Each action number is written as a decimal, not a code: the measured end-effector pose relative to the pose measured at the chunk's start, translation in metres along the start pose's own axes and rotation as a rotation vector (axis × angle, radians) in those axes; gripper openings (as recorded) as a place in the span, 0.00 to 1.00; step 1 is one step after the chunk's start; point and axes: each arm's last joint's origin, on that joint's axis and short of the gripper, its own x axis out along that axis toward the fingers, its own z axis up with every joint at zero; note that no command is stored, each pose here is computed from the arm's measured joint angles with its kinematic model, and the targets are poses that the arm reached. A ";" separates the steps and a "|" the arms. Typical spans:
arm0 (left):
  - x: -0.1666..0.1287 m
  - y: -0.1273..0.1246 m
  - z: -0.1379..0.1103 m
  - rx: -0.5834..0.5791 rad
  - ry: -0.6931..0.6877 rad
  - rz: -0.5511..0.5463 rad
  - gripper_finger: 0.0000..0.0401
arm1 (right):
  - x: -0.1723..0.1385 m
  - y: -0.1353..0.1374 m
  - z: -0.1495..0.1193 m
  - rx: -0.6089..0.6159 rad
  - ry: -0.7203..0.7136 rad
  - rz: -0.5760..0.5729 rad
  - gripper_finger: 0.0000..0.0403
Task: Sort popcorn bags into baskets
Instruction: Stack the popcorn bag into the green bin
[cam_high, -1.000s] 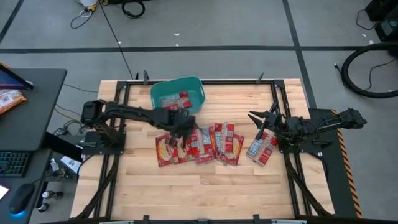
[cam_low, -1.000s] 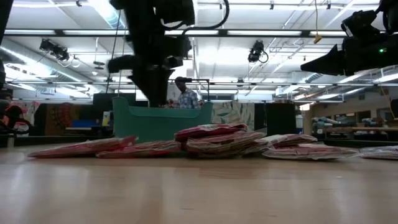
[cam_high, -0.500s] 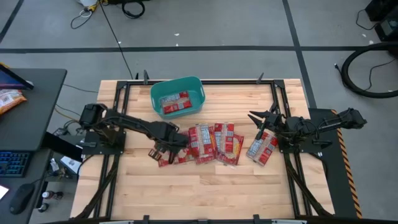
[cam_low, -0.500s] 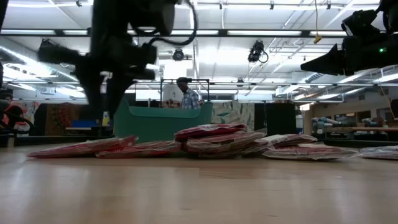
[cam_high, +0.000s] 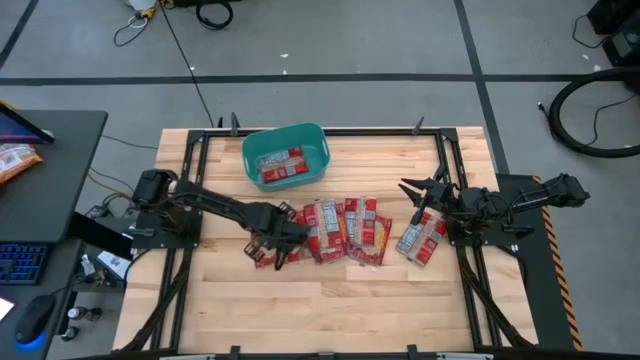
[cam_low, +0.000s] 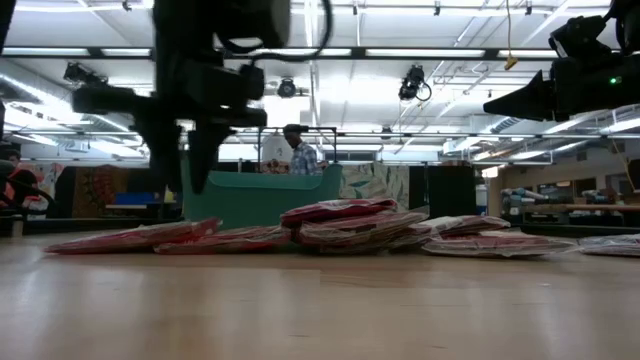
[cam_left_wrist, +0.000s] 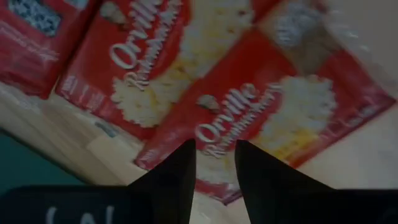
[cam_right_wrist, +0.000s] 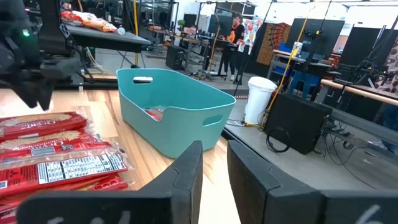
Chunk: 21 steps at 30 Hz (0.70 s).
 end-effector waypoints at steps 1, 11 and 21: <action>0.002 0.004 0.003 0.002 0.006 -0.006 0.27 | 0.000 0.000 0.000 0.000 0.000 0.000 0.20; 0.021 0.031 0.042 0.181 0.104 -0.121 0.18 | 0.000 0.000 0.000 0.000 0.001 0.000 0.20; 0.027 0.040 0.043 0.288 0.124 -0.174 0.28 | 0.000 0.000 0.000 0.000 0.001 0.000 0.20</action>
